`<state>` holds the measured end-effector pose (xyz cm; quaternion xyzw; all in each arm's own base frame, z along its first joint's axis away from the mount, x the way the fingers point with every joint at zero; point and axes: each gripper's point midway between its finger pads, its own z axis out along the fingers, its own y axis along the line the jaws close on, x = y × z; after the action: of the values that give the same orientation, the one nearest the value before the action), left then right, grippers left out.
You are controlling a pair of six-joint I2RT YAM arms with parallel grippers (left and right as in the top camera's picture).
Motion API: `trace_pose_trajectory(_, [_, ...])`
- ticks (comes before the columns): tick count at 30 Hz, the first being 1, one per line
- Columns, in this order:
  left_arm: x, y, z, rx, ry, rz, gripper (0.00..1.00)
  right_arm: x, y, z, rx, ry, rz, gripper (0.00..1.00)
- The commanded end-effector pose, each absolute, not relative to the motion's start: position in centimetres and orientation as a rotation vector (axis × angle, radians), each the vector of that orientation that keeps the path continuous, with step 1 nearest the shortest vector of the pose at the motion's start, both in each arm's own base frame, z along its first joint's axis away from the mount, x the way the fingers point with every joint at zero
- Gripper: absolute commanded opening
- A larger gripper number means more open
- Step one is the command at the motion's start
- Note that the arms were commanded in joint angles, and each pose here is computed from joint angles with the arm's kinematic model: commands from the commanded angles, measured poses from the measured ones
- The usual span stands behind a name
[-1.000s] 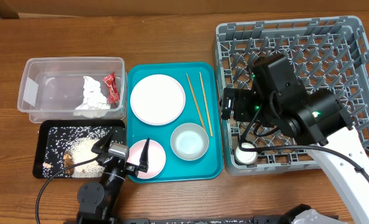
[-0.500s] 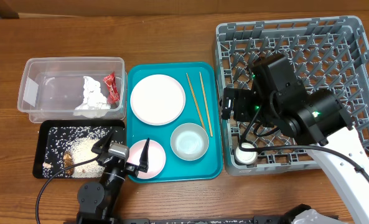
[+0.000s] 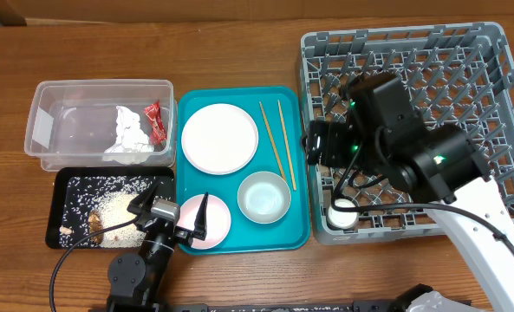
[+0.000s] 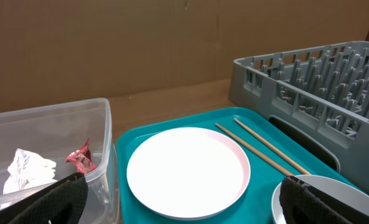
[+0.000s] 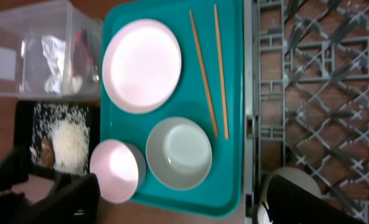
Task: Sort waste into correct bins and load items into the dishwasher
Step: 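Move the right gripper to the grey bowl and grasp its rim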
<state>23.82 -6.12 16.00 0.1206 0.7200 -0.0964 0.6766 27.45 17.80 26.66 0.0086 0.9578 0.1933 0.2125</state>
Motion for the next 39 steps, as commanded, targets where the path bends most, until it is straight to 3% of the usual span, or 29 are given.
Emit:
trace_pose_trajectory(1, [23.8,-6.1,15.9,0.279,1.615,-0.211,1.00,25.1,19.7,26.1,-0.095,2.715,0.557,0.88])
trace_pose_trajectory(6, [23.8,-6.1,15.9,0.279,1.615,-0.211,1.00,21.6,22.8,23.2,-0.274,2.774,0.505,0.88])
trace_pose_trajectory(9, [23.8,-6.1,15.9,0.279,1.615,-0.211,1.00,21.6,23.0,20.9,-0.206,2.766,0.398,0.88])
trace_pose_trajectory(15, [23.8,-6.1,15.9,0.279,1.615,-0.211,1.00,23.1,25.0,18.4,-0.248,2.734,0.426,0.85])
trace_pose_trajectory(18, [23.8,-6.1,15.9,0.279,1.615,-0.211,1.00,23.2,25.3,16.0,-0.272,2.791,0.377,0.72])
trace_pose_trajectory(22, [23.8,-6.1,15.9,0.279,1.615,-0.211,1.00,23.8,26.2,12.7,-0.282,2.858,0.321,0.68])
trace_pose_trajectory(30, [23.8,-6.1,15.9,0.279,1.615,-0.211,1.00,27.9,23.6,7.0,-0.258,2.890,0.051,0.67])
trace_pose_trajectory(34, [23.8,-6.1,15.9,0.279,1.615,-0.211,1.00,28.2,23.8,5.5,-0.391,2.938,0.120,0.66])
trace_pose_trajectory(39, [23.8,-6.1,15.9,0.279,1.615,-0.211,1.00,27.2,25.5,4.9,-0.502,2.981,0.290,0.43])
